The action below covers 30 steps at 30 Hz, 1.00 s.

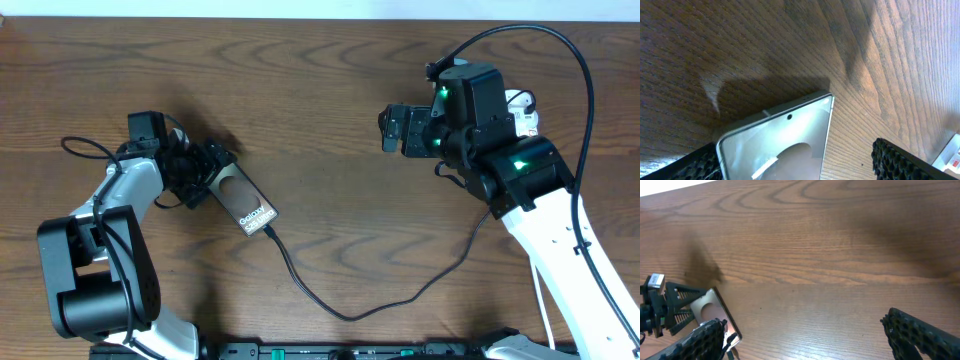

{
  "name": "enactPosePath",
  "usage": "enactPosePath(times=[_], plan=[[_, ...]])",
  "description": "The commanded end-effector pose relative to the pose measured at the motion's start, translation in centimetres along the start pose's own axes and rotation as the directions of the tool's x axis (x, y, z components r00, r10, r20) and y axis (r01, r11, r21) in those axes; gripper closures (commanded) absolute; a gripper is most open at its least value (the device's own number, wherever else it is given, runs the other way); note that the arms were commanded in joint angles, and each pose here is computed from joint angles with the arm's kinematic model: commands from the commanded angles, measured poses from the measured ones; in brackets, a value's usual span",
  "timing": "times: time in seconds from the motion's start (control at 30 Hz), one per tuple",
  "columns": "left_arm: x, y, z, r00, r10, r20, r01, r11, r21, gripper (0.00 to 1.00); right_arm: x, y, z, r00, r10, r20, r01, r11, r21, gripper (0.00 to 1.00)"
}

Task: Plug charger to phone and switch on socket

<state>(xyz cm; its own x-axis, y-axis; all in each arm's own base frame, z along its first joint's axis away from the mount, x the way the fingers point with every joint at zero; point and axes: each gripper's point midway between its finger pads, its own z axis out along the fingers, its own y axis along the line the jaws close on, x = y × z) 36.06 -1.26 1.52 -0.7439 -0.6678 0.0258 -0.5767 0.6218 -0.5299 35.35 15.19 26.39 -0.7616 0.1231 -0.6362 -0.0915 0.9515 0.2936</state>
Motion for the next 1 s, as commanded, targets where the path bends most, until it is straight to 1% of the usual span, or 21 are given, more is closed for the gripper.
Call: enactPosePath(times=[0.0,0.27,0.4,0.5,0.57,0.6,0.73,0.8,0.83,0.87,0.93,0.97], plan=[[3.1,7.0,2.6,0.992,-0.100,-0.074,0.080,0.971,-0.227,0.08,0.1,0.2,0.1,1.000,-0.017,-0.006,0.017,1.000,-0.003,0.01],[3.1,7.0,2.6,0.992,-0.099,-0.073,0.080,0.970,-0.229,0.08,0.2,0.2,0.1,1.000,-0.018,-0.006,0.017,1.000,-0.003,0.01],[2.6,7.7,2.3,0.993,-0.103,-0.050,0.087,0.964,-0.253,0.07,0.4,0.1,0.1,1.000,-0.017,-0.017,0.017,1.000,0.002,0.01],[1.6,7.7,1.8,0.994,-0.100,-0.035,0.088,0.966,-0.245,0.07,0.8,-0.2,0.1,0.999,-0.018,-0.031,0.018,1.000,0.013,0.01],[0.7,7.6,0.7,0.994,-0.109,-0.021,0.100,0.961,-0.258,0.07,0.8,-0.3,0.1,0.999,-0.021,-0.032,0.022,1.000,0.020,0.01],[0.3,7.3,0.0,0.996,-0.092,-0.015,0.085,0.962,-0.261,0.07,0.8,-0.3,0.1,0.999,-0.025,-0.031,0.026,0.999,0.020,0.01],[-1.5,4.4,-3.1,0.998,0.063,0.011,-0.059,0.972,-0.229,0.07,0.6,-0.5,0.1,0.999,-0.025,-0.023,0.026,0.999,0.030,0.01],[-2.1,2.6,-4.8,0.986,0.165,0.025,-0.156,0.964,-0.214,0.07,0.5,-0.7,0.1,1.000,-0.025,-0.017,0.026,0.999,0.040,0.01],[-2.2,1.3,-6.1,0.970,0.241,0.034,-0.229,0.952,-0.205,0.07,0.5,-0.6,0.1,1.000,-0.025,-0.016,0.026,0.999,0.040,0.01],[-2.1,0.0,-7.2,0.947,0.318,0.036,-0.305,0.931,-0.200,0.07,0.4,-0.6,0.1,1.000,-0.025,-0.014,0.025,0.999,0.039,0.01],[-1.1,-2.5,-9.5,0.877,0.480,0.022,-0.468,0.863,-0.191,0.07,0.4,-0.6,0.1,1.000,-0.025,-0.012,0.025,0.999,0.038,0.01],[0.0,-4.0,-10.8,0.813,0.582,0.004,-0.571,0.799,-0.187,0.07,0.4,-0.6,0.1,1.000,-0.025,-0.012,0.025,0.999,0.038,0.01]])
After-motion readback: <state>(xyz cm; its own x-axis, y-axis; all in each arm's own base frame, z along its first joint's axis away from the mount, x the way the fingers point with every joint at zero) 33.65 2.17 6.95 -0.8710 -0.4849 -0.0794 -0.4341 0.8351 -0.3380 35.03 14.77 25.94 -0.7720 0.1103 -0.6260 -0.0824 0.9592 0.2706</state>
